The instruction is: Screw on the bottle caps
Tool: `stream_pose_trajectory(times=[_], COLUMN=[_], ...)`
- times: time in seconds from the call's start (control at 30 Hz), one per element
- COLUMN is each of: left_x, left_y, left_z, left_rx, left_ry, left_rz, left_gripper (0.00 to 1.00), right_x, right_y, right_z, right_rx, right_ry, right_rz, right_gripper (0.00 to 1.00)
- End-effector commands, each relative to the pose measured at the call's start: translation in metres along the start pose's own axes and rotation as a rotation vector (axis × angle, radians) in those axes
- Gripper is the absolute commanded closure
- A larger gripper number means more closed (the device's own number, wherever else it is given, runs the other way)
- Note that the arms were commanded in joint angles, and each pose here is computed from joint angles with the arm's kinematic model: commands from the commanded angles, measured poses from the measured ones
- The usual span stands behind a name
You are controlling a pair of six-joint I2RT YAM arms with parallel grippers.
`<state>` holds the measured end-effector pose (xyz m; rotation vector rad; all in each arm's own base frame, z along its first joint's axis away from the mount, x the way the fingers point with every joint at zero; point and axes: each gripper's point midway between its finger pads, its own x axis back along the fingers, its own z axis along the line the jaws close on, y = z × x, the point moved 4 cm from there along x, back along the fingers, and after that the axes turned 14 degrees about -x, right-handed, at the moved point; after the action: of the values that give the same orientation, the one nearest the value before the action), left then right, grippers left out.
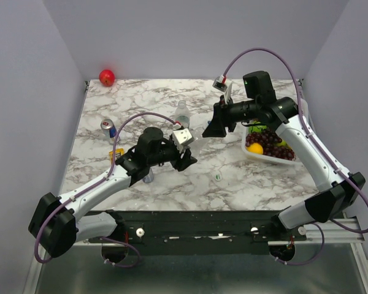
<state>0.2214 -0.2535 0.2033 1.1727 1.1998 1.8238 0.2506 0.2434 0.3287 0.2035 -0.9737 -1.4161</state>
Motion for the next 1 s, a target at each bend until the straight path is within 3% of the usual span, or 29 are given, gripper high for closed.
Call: stream_pose_trajectory(times=[0.0, 0.07, 0.2, 0.27, 0.57, 0.7, 0.83, 0.97], left_x=[-0.003, -0.003, -0.004, -0.004, -0.006, -0.007, -0.010, -0.022], left_y=[0.012, 0.012, 0.012, 0.012, 0.011, 0.012, 0.015, 0.024], left_z=[-0.008, -0.008, -0.009, -0.010, -0.012, -0.012, -0.007, 0.013], left_rx=[0.029, 0.028, 0.025, 0.024, 0.020, 0.048, 0.072, 0.125], left_ry=[-0.064, -0.066, -0.070, -0.074, -0.094, -0.094, -0.059, 0.173], left_rz=[-0.077, -0.084, -0.088, -0.089, -0.102, -0.101, -0.111, -0.072], left_gripper=[1.00, 1.00, 1.00, 1.00, 1.00, 1.00, 1.00, 1.00], right_x=[-0.003, -0.005, -0.006, -0.007, -0.010, -0.012, -0.011, -0.008], right_y=[0.012, 0.014, 0.021, 0.021, 0.023, 0.025, 0.032, 0.048], right_z=[0.006, 0.004, 0.001, -0.003, -0.012, -0.011, -0.017, -0.039], right_rx=[0.040, 0.041, 0.021, 0.015, 0.017, 0.028, 0.010, -0.076], right_ry=[0.036, 0.036, -0.002, -0.016, -0.060, -0.041, -0.098, -0.286], right_rz=[-0.026, -0.027, -0.086, -0.106, -0.121, -0.117, -0.141, -0.214], right_gripper=[0.36, 0.36, 0.49, 0.51, 0.46, 0.65, 0.76, 0.86])
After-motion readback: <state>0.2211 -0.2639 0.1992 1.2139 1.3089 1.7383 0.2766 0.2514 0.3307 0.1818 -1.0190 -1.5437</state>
